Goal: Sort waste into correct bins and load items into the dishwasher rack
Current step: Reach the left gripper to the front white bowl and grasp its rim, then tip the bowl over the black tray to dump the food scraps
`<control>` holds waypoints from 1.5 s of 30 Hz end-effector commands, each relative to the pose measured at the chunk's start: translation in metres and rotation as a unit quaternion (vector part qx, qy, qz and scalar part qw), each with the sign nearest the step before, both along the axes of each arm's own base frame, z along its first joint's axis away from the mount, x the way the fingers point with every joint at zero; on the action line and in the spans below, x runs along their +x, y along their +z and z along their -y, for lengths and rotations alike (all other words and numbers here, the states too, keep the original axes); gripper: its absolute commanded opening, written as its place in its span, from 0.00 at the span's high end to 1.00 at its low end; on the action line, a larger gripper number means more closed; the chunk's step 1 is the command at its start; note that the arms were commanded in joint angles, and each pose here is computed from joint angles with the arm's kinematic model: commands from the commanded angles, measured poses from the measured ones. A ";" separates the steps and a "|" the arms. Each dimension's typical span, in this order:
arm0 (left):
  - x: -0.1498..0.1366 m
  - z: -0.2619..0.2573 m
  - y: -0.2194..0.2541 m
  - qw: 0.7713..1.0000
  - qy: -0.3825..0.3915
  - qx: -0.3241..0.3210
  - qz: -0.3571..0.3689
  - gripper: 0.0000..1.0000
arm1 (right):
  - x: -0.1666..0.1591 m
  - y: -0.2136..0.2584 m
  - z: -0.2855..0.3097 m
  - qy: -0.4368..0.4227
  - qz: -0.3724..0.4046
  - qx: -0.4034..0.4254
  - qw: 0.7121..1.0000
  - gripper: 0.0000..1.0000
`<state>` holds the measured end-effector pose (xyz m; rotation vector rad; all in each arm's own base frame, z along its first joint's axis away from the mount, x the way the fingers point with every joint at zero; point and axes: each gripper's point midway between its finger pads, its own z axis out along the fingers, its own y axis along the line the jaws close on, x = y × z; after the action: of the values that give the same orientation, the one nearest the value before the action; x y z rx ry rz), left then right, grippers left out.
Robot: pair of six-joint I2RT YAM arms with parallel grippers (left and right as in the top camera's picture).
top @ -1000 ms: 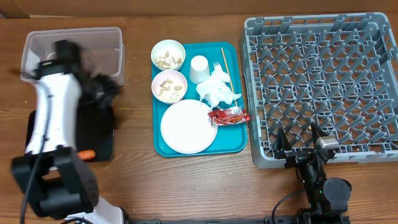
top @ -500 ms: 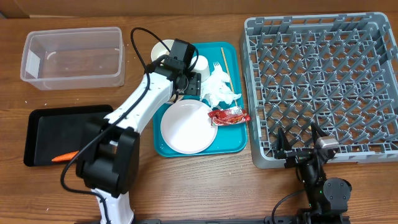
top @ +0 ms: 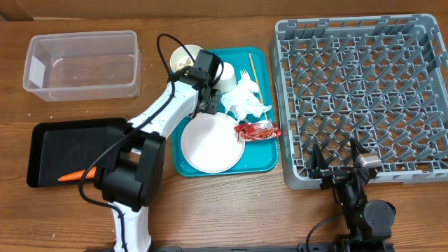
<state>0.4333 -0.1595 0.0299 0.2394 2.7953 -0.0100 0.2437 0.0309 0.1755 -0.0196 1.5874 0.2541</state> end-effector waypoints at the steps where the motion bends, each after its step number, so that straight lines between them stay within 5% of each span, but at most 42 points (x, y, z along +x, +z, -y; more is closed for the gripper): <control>1: 0.000 0.003 -0.004 1.000 -0.014 0.011 -0.001 0.62 | 0.000 -0.002 0.001 -0.003 0.001 0.002 1.000 0.00; 7: 0.003 0.007 0.008 1.000 -0.016 0.011 0.002 0.95 | 0.000 -0.002 0.001 -0.003 0.001 0.002 1.000 0.00; 15: 0.006 0.027 0.072 1.000 -0.003 -0.005 0.012 0.96 | 0.000 -0.002 0.001 -0.003 0.001 0.002 1.000 0.00; 18: -0.007 0.015 0.112 0.997 0.078 -0.024 -0.005 0.96 | 0.000 -0.002 0.001 -0.003 0.001 0.002 1.000 0.00; 22: -0.044 -0.047 0.151 0.968 0.246 -0.039 -0.041 0.96 | 0.000 -0.002 0.001 -0.003 0.001 0.002 1.000 0.00; 26: -0.064 -0.112 0.176 0.939 0.336 -0.045 -0.048 0.96 | 0.000 -0.002 0.001 -0.003 0.001 0.002 1.000 0.00; 30: -0.075 -0.162 0.181 0.911 0.381 -0.136 -0.084 0.95 | 0.000 -0.002 0.001 -0.003 0.001 0.002 1.000 0.00; 35: -0.076 -0.176 0.155 0.886 0.347 -0.280 -0.126 0.96 | 0.000 -0.002 0.001 -0.003 0.001 0.002 1.000 0.00; 40: -0.080 -0.207 0.132 0.860 0.347 -0.358 -0.114 0.96 | 0.000 -0.002 0.001 -0.003 0.001 0.002 1.000 0.00; 45: -0.095 -0.231 0.129 0.797 0.314 -0.513 -0.061 0.96 | 0.000 -0.002 0.001 -0.003 0.001 0.002 1.000 0.00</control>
<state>0.3418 0.0709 0.1397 -1.0971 2.6158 -1.0361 0.2437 0.0309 0.1757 -0.0200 1.5866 0.2538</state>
